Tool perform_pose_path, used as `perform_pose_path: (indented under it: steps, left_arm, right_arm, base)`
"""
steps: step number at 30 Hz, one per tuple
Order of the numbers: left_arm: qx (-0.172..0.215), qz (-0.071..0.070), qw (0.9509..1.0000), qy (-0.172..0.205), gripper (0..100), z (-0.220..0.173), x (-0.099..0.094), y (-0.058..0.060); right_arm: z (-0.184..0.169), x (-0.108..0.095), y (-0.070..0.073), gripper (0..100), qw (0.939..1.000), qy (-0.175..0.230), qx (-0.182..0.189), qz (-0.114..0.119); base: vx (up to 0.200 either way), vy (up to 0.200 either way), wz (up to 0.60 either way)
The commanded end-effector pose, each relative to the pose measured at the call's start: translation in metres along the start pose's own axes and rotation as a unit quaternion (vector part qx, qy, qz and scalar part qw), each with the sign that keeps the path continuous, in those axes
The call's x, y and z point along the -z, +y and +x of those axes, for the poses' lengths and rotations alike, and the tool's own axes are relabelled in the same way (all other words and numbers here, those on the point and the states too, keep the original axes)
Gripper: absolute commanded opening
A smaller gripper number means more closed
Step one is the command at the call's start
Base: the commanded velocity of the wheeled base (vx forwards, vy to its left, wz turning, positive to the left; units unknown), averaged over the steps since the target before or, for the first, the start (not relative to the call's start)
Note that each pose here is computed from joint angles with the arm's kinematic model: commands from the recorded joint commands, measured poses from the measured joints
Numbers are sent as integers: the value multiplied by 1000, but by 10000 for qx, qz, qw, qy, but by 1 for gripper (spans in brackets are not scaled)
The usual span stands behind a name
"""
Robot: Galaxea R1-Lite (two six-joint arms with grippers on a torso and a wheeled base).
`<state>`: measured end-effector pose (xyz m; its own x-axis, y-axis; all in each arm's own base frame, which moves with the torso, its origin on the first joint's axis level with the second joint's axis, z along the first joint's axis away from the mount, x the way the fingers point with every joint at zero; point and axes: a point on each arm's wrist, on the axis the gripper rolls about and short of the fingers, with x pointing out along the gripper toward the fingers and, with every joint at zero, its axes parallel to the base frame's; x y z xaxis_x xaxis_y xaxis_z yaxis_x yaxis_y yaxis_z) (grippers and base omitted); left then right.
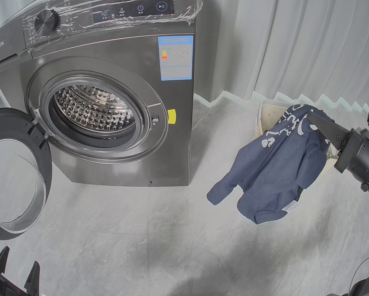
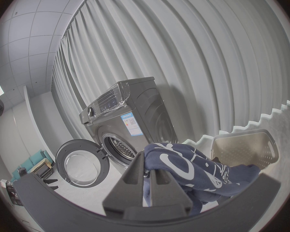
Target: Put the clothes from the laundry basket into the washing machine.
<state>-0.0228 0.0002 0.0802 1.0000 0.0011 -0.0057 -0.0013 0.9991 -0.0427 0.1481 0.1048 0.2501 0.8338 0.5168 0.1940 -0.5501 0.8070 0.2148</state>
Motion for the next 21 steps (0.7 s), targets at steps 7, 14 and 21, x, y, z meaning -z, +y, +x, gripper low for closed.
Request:
perform_pose_path:
  steps: [7, 14, 21]
  left_arm:
    - [-4, -1, 10000, 40, 100, 1, 4, 0]
    - [-12, -1, 10000, 40, 100, 1, 4, 0]
    - [-4, -1, 10000, 40, 100, 1, 4, 0]
  right_arm:
    - [0, 1, 0, 0, 10000, 11, 7, -2]
    - [0, 1, 0, 0, 10000, 11, 7, -2]
    - [0, 1, 0, 0, 10000, 11, 7, -2]
  base:
    - [0, 143, 0]
    - [0, 200, 0]
    - [0, 200, 0]
